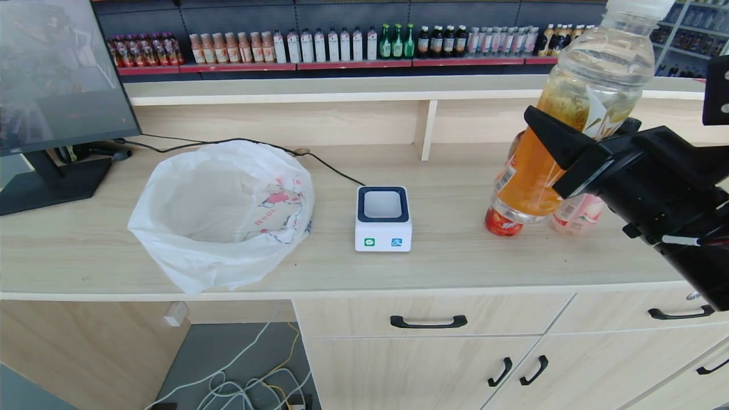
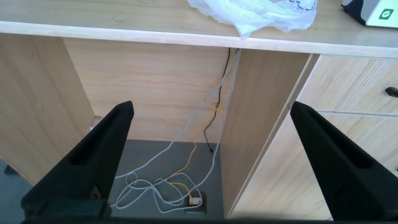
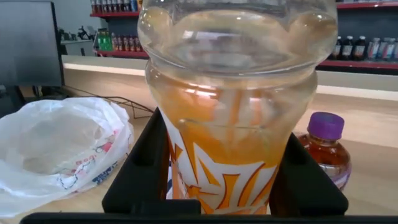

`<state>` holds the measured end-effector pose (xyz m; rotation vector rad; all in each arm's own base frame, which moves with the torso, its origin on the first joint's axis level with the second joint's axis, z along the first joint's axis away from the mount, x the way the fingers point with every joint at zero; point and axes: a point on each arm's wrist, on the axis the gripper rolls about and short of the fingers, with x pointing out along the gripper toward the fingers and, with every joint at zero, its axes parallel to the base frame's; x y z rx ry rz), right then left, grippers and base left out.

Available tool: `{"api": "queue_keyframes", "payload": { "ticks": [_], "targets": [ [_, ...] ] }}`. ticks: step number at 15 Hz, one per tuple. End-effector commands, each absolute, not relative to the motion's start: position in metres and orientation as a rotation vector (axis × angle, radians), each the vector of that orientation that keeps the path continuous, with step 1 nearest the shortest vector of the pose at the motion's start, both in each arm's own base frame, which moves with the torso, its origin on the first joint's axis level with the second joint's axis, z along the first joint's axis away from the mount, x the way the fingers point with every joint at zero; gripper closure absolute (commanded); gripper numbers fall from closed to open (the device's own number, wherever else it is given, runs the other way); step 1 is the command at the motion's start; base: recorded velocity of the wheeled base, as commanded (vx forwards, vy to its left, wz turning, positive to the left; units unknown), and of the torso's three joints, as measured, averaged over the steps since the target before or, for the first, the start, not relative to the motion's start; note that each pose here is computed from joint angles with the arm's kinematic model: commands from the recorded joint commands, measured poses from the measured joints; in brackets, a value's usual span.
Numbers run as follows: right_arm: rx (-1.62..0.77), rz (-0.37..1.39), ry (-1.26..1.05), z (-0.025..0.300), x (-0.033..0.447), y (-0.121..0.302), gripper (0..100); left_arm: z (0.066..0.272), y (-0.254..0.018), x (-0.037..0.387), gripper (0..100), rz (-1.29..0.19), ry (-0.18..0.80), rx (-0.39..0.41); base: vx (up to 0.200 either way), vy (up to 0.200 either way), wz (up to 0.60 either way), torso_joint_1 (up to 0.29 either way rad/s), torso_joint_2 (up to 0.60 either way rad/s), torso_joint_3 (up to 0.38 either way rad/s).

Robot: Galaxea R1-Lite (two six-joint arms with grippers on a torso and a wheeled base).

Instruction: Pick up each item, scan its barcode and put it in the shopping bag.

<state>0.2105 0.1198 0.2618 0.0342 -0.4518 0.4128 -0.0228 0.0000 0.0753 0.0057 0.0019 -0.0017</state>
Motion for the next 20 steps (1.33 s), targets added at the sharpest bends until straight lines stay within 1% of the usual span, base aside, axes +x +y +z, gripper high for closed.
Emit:
{"api": "queue_keyframes", "payload": {
  "ticks": [1,3,5,6,8,11,19,20],
  "targets": [
    [0.039,0.399,-0.453,0.262,0.211,0.116,100,0.075,0.000,-0.023,0,-0.002,0.003,0.006,0.000,0.000,0.00,0.000,0.00,0.000],
    [0.044,0.397,-0.469,0.265,0.212,0.116,100,0.075,0.000,-0.023,0,-0.002,0.002,0.008,0.000,0.000,0.00,0.000,0.00,0.000],
    [0.041,0.391,-0.463,0.259,0.210,0.114,100,0.075,0.000,-0.023,0,-0.002,0.002,0.005,0.000,0.000,0.00,0.000,0.00,0.000],
    [0.040,0.383,-0.464,0.257,0.210,0.112,100,0.075,0.000,-0.023,0,-0.002,0.002,0.005,0.000,0.200,0.00,0.002,0.00,0.007],
    [0.048,0.355,-0.512,0.271,0.216,0.108,100,0.075,0.000,-0.023,0,-0.002,0.002,0.005,0.000,0.200,0.00,-0.005,0.00,0.005],
    [0.029,0.353,-0.529,0.276,0.220,0.110,100,0.075,0.000,-0.023,0,-0.002,0.002,0.005,0.000,0.200,0.00,0.006,0.01,-0.001],
    [-0.055,0.375,-0.522,0.274,0.227,0.124,100,0.075,0.000,-0.023,0,-0.002,0.002,0.005,0.000,0.200,0.00,0.005,0.00,0.003],
    [-0.068,0.385,-0.529,0.274,0.227,0.124,100,0.075,0.000,-0.023,0,-0.002,0.002,0.005,0.000,0.000,0.00,0.000,0.00,0.000]
  ]
}}
